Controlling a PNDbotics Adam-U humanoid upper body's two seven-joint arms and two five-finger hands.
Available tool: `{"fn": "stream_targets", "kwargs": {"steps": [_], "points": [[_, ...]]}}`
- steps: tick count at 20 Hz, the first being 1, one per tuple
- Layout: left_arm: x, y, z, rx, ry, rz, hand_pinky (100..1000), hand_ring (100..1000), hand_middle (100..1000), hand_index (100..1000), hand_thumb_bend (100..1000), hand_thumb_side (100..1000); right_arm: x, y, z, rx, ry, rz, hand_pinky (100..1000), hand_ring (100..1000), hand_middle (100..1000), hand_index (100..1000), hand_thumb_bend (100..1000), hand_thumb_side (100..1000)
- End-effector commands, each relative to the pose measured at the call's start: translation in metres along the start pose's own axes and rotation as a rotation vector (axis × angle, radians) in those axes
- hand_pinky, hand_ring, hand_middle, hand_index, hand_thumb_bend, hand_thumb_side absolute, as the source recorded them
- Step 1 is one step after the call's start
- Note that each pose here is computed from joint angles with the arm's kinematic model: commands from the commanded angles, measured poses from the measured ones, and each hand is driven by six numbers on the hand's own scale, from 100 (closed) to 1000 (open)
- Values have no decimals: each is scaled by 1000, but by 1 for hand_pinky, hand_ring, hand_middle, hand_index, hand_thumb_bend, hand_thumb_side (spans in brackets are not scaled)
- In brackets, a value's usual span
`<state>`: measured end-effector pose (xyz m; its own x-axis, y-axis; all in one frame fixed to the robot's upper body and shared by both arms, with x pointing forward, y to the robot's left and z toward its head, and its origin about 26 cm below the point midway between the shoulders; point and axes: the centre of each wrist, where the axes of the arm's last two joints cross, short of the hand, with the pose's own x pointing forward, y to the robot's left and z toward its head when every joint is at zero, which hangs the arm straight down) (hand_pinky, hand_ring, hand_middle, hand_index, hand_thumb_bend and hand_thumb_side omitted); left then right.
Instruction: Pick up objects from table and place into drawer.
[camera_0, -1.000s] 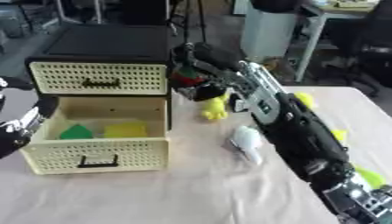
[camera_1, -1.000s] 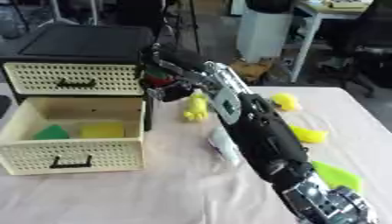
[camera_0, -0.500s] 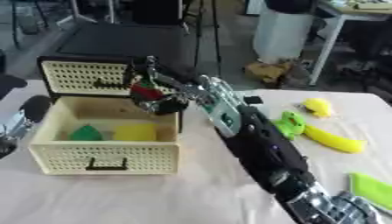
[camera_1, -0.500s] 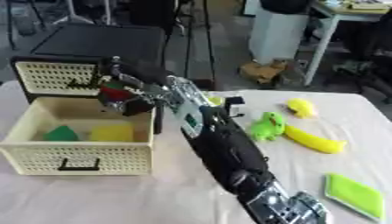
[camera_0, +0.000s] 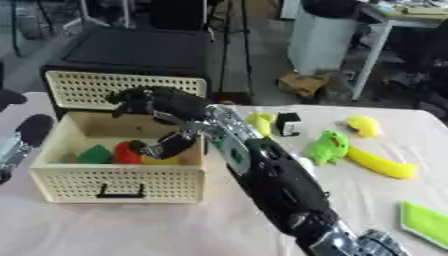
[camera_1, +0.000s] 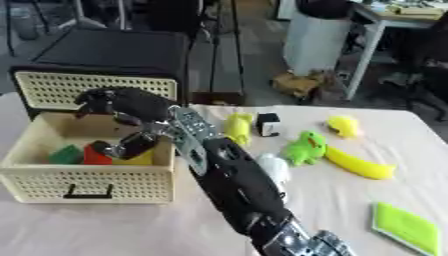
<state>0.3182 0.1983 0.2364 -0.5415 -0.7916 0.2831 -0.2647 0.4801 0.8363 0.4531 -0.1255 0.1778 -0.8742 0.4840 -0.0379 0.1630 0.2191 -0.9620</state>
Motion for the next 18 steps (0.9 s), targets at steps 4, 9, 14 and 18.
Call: {"fn": "stream_targets", "kwargs": {"steps": [4,9,14,18], "points": [[-5,7,4,7,9,-30,100,100,100,719,590,1000,-10,-26,17,-68,35,73,762,838,840,827,195,272],[-18,-4,13,-88,51,-51,100,100,100,711,563,1000,-27,-21,46,-73,139,54,669,754,794,811,100,320],[-44,-25,37,-313,74,-53,100,100,100,712,508,1000,-47,-27,116,-128,316,82,662,747,790,812,100,352],[-58,-48,53,-515,61,-65,100,100,100,707,510,1000,-49,-28,161,-133,404,76,660,746,790,811,100,359]]}}
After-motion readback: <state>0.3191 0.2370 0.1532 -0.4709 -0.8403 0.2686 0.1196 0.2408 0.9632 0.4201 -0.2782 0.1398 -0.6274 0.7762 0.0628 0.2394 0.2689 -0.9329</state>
